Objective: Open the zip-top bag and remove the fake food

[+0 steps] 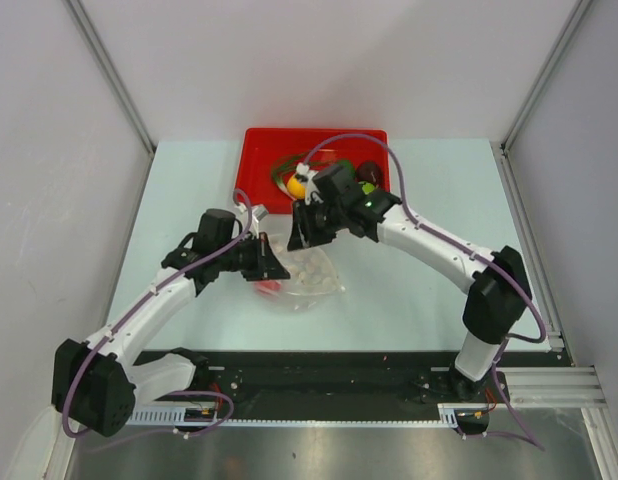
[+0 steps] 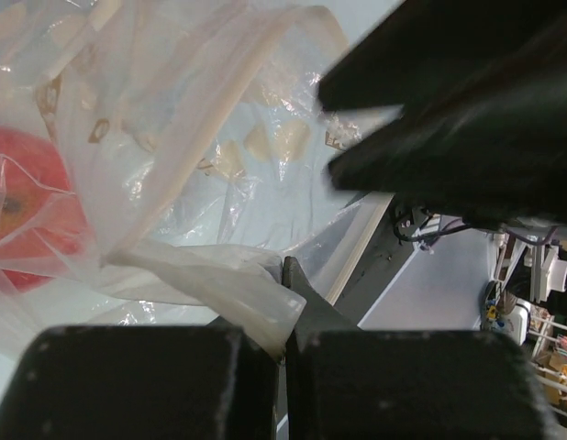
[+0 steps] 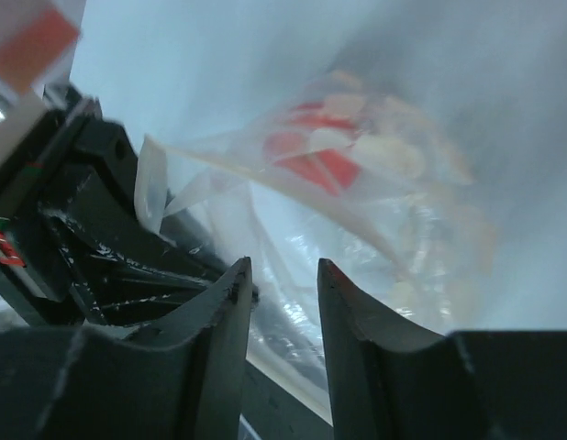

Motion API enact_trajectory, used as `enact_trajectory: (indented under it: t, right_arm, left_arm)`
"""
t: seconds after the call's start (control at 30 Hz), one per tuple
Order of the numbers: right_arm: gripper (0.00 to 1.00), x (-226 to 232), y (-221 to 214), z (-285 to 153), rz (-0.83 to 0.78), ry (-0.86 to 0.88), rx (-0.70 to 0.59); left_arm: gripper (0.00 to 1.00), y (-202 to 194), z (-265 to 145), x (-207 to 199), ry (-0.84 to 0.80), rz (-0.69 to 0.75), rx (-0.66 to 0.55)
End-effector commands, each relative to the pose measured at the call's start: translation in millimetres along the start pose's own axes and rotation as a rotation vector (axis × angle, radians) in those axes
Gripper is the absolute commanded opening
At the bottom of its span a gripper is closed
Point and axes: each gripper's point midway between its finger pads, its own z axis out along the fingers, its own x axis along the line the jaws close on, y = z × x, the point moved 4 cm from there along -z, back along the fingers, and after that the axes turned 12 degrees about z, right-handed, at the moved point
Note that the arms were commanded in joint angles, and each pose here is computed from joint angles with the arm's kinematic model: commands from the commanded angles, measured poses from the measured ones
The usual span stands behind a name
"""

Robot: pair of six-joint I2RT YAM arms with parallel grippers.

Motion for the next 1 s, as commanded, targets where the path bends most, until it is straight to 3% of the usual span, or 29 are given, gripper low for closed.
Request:
enact_trajectory:
  t: [0.0, 0.3, 0.5, 0.6, 0.63, 0.7, 0.97]
  right_arm:
    - [0.36, 9.0, -22.6, 24.9, 0.055, 0.065, 0.080]
    - [0.31, -8.3, -42.0, 74.2, 0.128, 0.083, 0.194]
    - [0.30, -15.8, -42.3, 84.6, 0.144, 0.076, 0.206]
    - [0.30, -23.9, -48.9, 88.8, 0.137, 0.044, 0.225]
    - [0.30, -27.9, -51.1, 91.1, 0.136, 0.030, 0.232]
    - [0.30, -30.8, -52.9, 93.4, 0.131, 0.028, 0.242]
    - [0.33, -38.8, -55.2, 100.6, 0.124, 0.019, 0.252]
  left_arm:
    - [0.00, 21.5, -4.1, -19.1, -0.078, 0.049, -0.062]
    - [0.00, 12.9, 6.8, -17.0, -0.100, 0.043, -0.051]
    - [0.00, 14.2, 13.0, -14.8, -0.094, 0.021, -0.067]
    - [0.18, 17.0, 10.2, -14.9, -0.067, 0.021, -0.085]
    - [0.36, 16.7, 7.9, -14.5, -0.052, 0.016, -0.088]
    - [0.54, 25.4, -4.3, -17.0, 0.002, 0.024, -0.146]
    - [0.62, 17.3, -69.5, 0.1, 0.379, -0.081, -0.282]
